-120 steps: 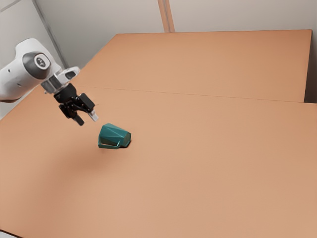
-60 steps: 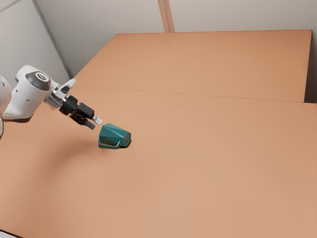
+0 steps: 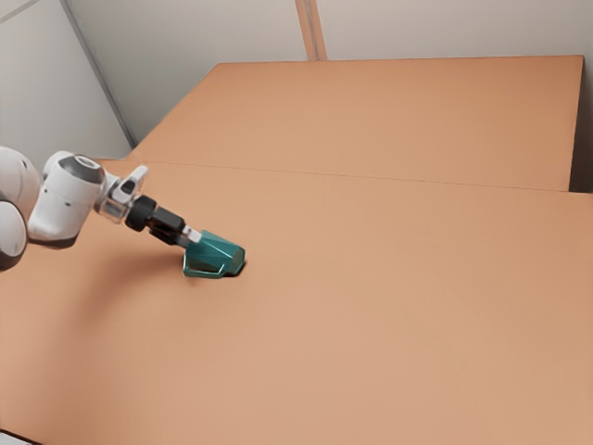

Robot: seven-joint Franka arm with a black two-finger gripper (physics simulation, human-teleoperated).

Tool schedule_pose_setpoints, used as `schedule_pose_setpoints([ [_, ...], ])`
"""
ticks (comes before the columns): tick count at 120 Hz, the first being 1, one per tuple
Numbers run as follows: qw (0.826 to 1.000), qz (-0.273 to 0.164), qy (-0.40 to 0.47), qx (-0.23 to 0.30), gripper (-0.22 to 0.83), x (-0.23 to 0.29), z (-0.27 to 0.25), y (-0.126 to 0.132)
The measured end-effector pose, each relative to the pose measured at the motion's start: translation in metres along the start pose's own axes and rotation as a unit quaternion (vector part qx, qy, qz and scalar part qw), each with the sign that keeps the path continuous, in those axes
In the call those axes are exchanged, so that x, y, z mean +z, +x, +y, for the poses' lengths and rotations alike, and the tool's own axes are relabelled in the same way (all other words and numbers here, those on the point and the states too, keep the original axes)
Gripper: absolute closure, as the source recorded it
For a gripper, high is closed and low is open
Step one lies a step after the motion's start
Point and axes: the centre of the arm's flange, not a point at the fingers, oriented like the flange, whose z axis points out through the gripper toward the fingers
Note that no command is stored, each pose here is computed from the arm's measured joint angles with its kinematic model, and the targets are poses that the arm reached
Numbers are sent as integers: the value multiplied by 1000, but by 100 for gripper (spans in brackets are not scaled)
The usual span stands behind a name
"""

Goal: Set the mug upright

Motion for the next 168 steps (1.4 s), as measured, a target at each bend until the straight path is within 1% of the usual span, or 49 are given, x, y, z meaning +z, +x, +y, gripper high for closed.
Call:
schedule_pose_setpoints([
  [7,1000,1,-11,4,0,4,0,-1],
  [12,1000,1,-19,7,3,7,0,-1],
  [18,1000,2,-26,10,10,8,1,-1],
  [36,999,4,-41,20,36,10,2,-2],
  [43,999,5,-45,25,45,10,4,-2],
  [60,998,8,-55,35,60,11,8,0],
  [74,997,9,-61,44,69,13,13,3],
  [91,996,10,-65,53,74,15,16,5],
  [112,996,8,-62,68,76,15,22,8],
  [124,995,2,-48,90,77,13,40,17],
  [138,992,-20,-9,123,77,13,71,25],
  [145,989,-36,22,142,78,16,90,29],
  [153,981,-70,70,168,78,25,115,35],
  [161,967,-112,122,195,78,40,138,41],
  [168,949,-152,170,219,78,54,157,45],
])
